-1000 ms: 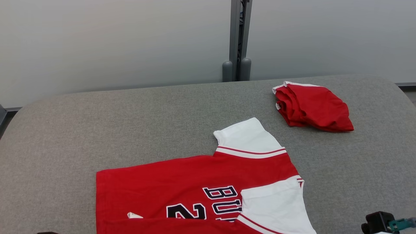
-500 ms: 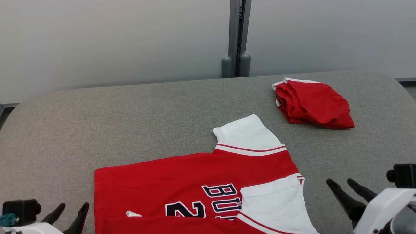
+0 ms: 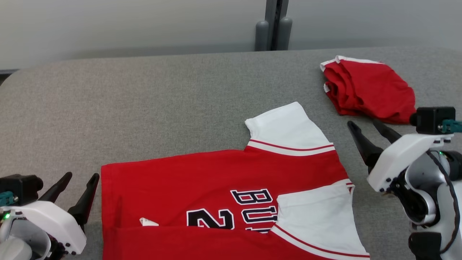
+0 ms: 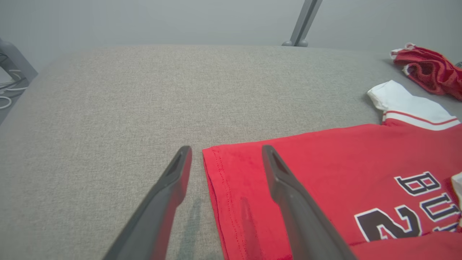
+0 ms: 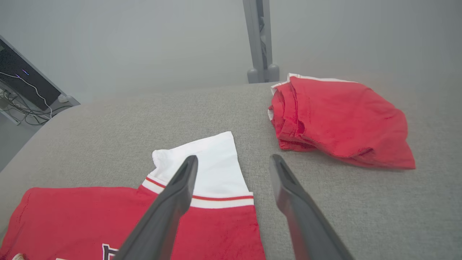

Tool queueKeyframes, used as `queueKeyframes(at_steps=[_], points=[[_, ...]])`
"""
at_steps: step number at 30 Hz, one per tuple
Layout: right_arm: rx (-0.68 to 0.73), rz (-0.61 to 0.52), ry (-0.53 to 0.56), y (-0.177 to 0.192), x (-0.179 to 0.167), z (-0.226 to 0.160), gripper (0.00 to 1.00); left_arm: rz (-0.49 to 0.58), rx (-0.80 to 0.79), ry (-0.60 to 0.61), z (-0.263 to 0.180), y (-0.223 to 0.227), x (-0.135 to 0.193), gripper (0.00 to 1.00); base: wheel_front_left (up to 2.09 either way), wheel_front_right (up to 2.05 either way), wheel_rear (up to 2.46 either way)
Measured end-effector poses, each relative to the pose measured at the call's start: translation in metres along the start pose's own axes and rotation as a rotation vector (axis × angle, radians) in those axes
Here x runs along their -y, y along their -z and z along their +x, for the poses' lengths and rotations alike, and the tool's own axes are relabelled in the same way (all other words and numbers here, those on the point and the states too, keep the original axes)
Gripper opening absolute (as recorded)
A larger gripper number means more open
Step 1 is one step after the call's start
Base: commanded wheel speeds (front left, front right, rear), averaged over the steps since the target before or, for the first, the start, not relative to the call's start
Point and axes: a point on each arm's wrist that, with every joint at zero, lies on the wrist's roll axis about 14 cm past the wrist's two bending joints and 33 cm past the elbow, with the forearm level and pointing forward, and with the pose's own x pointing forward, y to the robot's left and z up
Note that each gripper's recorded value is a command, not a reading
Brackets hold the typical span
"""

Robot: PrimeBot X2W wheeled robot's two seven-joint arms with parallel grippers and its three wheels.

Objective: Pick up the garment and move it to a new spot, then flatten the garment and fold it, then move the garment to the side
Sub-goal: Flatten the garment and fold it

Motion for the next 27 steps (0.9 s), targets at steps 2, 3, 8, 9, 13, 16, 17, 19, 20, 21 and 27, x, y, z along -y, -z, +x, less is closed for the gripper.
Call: queueKeyframes(at_steps=[2,3,8,9,13,16,17,19,20,21,27], points=[[-0.008,-0.016,-0.005,-0.002,-0.002,0.017,1.00,-0.002,-0.013,0.003,0.009,0.003,-0.003,1.00,0.00,0.00,0.00],[-0.011,-0.020,-0.009,-0.003,-0.004,0.026,1.00,-0.007,-0.018,0.003,0.014,0.004,-0.005,1.00,0.00,0.00,0.00],[-0.048,-0.061,-0.034,-0.001,-0.013,0.066,1.00,-0.014,-0.084,-0.023,0.033,0.018,-0.019,1.00,0.00,0.00,0.00],[-0.059,-0.068,-0.037,0.002,-0.014,0.073,1.00,-0.013,-0.095,-0.022,0.037,0.021,-0.020,1.00,0.00,0.00,0.00],[-0.113,-0.077,-0.043,0.013,-0.017,0.097,1.00,-0.022,-0.112,-0.015,0.046,0.027,-0.023,1.00,0.00,0.00,0.00],[-0.146,-0.083,-0.058,0.017,-0.023,0.114,1.00,-0.017,-0.125,-0.018,0.052,0.031,-0.028,1.00,0.00,0.00,0.00],[-0.176,-0.080,-0.067,0.022,-0.026,0.125,1.00,-0.012,-0.132,-0.016,0.056,0.033,-0.031,1.00,0.00,0.00,0.00],[-0.209,-0.080,-0.062,0.027,-0.023,0.134,1.00,-0.012,-0.140,-0.014,0.060,0.035,-0.034,1.00,0.00,0.00,0.00],[-0.230,-0.076,-0.057,0.031,-0.022,0.138,1.00,-0.012,-0.145,-0.014,0.062,0.037,-0.035,1.00,0.00,0.00,0.00],[-0.250,-0.071,-0.053,0.035,-0.020,0.142,1.00,-0.013,-0.148,-0.011,0.064,0.038,-0.035,1.00,0.00,0.00,0.00],[-0.334,-0.054,-0.049,0.053,-0.021,0.156,1.00,-0.013,-0.170,-0.014,0.068,0.045,-0.042,1.00,0.00,0.00,0.00]])
